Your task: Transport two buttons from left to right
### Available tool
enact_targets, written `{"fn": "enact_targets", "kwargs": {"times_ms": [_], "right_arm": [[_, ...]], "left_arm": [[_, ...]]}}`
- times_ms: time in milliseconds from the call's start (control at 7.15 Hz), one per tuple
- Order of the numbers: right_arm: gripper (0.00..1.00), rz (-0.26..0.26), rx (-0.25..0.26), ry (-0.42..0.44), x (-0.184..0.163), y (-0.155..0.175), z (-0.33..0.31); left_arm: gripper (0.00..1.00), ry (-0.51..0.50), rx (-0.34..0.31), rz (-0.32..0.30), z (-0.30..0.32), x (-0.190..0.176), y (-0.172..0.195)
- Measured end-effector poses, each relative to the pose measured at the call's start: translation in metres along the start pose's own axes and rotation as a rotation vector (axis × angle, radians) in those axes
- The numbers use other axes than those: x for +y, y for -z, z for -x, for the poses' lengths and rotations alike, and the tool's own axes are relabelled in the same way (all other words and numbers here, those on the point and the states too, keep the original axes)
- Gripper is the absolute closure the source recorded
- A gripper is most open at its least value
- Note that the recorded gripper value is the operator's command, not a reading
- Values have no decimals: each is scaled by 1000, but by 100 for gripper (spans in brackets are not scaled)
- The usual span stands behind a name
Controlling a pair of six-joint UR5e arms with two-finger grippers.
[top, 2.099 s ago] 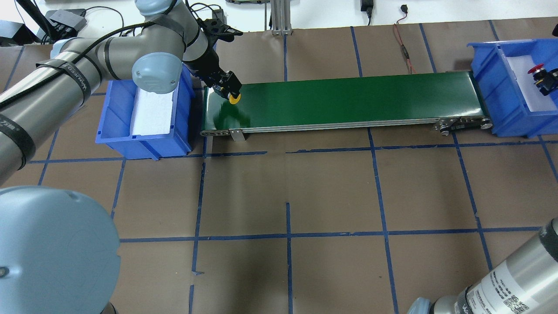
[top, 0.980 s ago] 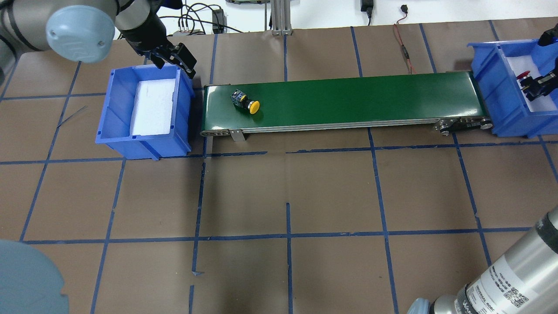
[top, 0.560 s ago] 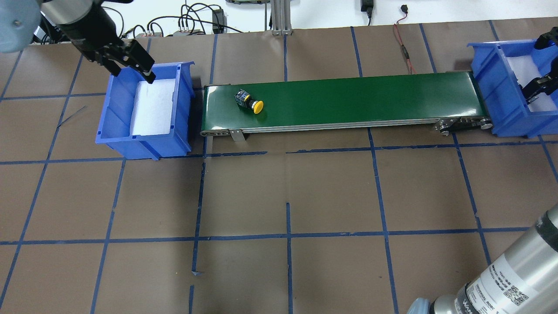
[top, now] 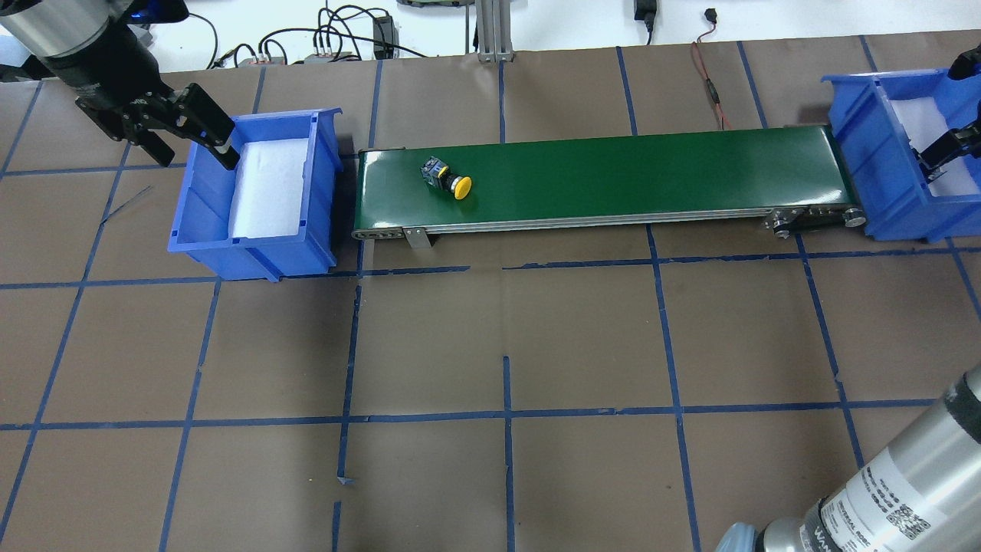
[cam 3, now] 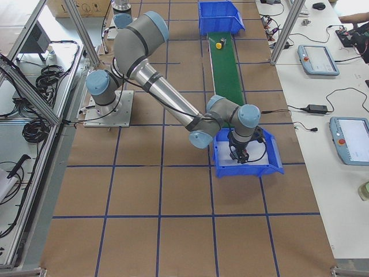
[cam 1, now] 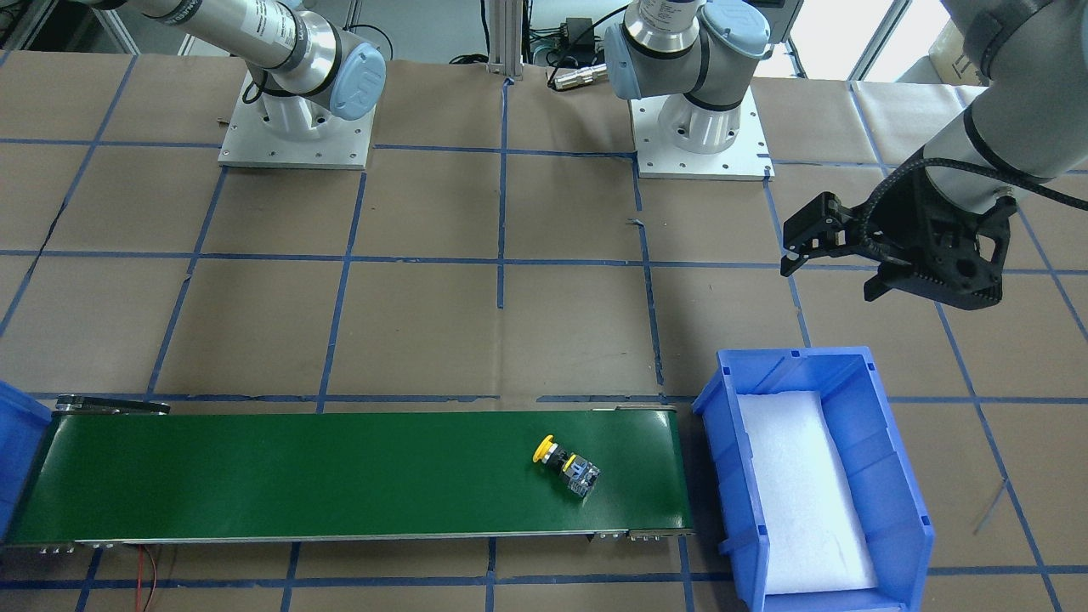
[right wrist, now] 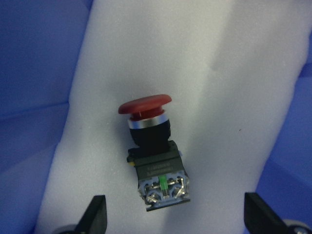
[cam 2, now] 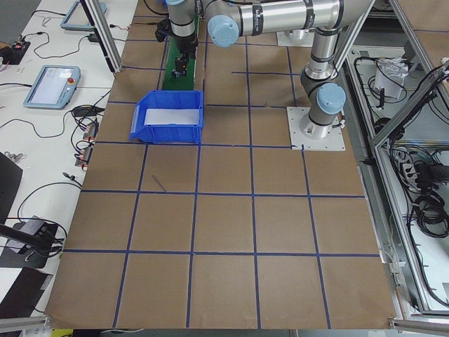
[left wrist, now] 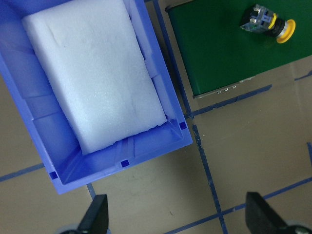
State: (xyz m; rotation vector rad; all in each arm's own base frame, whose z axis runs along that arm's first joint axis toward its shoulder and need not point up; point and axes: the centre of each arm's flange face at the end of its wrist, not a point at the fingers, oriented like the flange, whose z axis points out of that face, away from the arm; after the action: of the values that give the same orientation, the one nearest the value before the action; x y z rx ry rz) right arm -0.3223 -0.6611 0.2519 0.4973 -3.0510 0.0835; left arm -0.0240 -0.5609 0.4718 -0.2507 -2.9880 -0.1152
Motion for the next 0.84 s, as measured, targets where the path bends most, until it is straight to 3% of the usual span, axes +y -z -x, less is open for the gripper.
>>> {"fn": "enact_targets", "kwargs": {"times_ms": [420,840], "right_arm": [[1,-7,1,10,-5,45,-7],[1,-19,3,20,-4,114,13]], "left_arm": [[0,243,-9,16,-13,17,12],[0,336,-152,46,-25,16,8]]}}
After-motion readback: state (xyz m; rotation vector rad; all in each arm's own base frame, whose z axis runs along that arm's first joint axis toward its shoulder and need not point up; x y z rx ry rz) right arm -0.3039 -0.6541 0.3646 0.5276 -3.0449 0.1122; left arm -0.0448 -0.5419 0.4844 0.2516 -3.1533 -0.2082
